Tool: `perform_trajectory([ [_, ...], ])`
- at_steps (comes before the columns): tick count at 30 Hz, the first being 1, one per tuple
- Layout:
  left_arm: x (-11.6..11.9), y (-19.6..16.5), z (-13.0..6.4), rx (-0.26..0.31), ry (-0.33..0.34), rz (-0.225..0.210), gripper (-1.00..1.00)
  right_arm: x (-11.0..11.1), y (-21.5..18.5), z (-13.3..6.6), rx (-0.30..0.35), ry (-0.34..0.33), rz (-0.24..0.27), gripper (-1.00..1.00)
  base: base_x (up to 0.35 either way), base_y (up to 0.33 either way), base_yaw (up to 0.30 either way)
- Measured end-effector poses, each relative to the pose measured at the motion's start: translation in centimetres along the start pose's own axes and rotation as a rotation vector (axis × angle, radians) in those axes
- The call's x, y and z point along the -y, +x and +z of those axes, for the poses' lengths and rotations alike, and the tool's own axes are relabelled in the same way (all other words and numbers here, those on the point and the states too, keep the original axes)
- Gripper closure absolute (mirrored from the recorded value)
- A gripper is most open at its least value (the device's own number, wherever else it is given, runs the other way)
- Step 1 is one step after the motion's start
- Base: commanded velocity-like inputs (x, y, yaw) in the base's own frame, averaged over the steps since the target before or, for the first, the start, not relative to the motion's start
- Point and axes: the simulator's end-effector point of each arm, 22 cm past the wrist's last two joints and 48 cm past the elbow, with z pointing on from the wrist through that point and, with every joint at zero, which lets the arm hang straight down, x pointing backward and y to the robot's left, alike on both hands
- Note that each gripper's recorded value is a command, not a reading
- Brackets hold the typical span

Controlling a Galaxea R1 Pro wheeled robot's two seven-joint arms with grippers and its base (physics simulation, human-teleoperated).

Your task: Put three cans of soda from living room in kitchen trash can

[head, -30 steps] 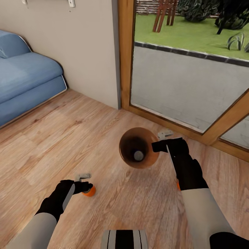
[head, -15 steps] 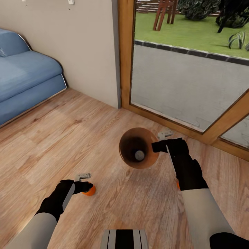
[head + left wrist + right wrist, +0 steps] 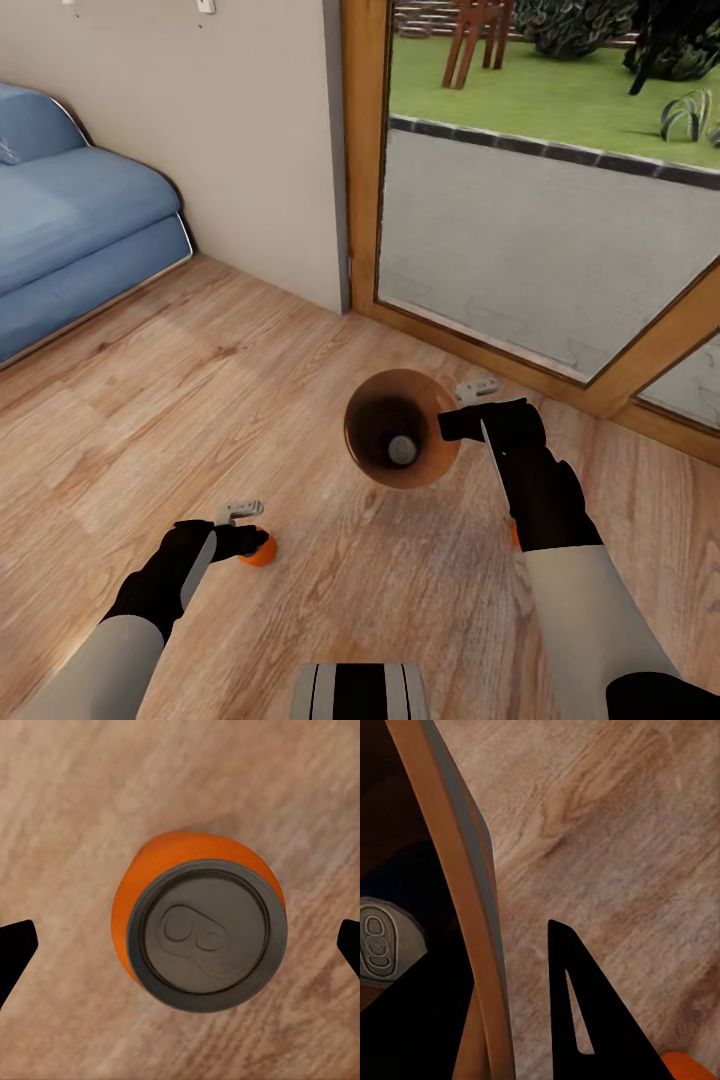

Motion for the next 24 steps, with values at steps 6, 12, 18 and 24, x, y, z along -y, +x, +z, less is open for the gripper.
perform_trajectory([
  [6,-0.01,0.0,0.0,0.0,0.0,-0.001,-1.0,-0.03,0.05,0.02,-0.001,-0.001,0.001,1.0,0.0,0.0,0.0],
  [12,0.0,0.06,0.01,-0.002,0.0,0.001,-1.0,-0.08,0.12,0.05,-0.002,-0.003,0.001,1.0,0.006,0.0,0.0],
  [18,0.02,0.03,0.0,-0.001,0.0,0.0,-1.0,0.07,0.19,0.07,-0.004,0.001,0.0,1.0,0.029,0.0,0.0],
  [24,0.04,-0.01,0.0,0.0,0.001,0.0,-1.0,0.04,0.25,0.08,-0.005,0.0,0.001,1.0,0.006,0.0,0.0],
])
